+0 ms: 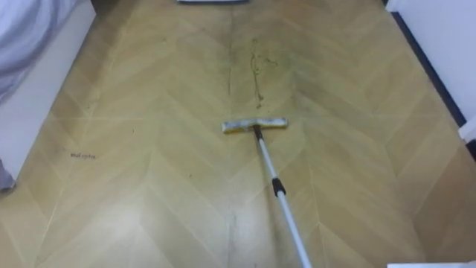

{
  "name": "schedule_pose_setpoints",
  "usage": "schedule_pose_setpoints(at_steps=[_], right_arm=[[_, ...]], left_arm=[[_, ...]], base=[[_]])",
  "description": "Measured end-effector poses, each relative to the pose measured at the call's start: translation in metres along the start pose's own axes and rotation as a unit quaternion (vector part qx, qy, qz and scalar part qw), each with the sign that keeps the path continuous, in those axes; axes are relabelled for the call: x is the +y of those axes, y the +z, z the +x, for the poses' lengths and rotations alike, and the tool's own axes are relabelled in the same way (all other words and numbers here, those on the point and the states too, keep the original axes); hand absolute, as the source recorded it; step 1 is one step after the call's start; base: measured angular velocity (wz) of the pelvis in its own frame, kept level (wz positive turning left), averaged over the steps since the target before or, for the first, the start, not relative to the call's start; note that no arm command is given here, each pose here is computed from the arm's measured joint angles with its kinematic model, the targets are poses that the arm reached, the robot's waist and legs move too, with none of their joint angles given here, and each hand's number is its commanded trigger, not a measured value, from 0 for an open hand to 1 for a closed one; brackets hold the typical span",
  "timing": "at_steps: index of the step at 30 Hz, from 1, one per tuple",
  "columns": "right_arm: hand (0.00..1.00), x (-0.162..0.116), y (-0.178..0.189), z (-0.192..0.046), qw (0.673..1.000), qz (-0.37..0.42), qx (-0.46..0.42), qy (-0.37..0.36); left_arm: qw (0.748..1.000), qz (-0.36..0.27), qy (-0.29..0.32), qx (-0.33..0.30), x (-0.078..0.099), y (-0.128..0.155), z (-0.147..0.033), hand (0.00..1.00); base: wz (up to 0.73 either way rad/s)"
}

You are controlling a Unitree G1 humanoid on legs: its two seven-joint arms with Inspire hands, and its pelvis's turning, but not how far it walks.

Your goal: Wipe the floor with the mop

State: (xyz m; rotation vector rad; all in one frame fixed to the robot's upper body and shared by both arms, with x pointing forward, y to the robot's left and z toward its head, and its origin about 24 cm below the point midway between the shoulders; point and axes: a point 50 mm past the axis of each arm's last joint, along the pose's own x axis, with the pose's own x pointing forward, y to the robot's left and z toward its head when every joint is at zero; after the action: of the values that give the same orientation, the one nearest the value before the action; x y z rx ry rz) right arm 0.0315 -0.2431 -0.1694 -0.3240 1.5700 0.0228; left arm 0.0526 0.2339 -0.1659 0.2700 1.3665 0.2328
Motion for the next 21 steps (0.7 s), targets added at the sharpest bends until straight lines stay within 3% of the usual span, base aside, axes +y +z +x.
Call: schedule_pose_setpoints(at_steps=[14, 21], right_arm=[[1.00, -0.006, 0.017, -0.001, 0.998, 0.038, -0.040, -0.021], [1.00, -0.011, 0.023, -0.002, 0.997, 0.057, -0.050, -0.028]], left_arm=[[0.999, -0.023, 0.005, -0.041, 0.001, 0.019, 0.002, 0.00], [0.996, -0.083, -0.013, -0.024, -0.001, 0.015, 0.003, 0.00]], base=[[0.06], [0.00]])
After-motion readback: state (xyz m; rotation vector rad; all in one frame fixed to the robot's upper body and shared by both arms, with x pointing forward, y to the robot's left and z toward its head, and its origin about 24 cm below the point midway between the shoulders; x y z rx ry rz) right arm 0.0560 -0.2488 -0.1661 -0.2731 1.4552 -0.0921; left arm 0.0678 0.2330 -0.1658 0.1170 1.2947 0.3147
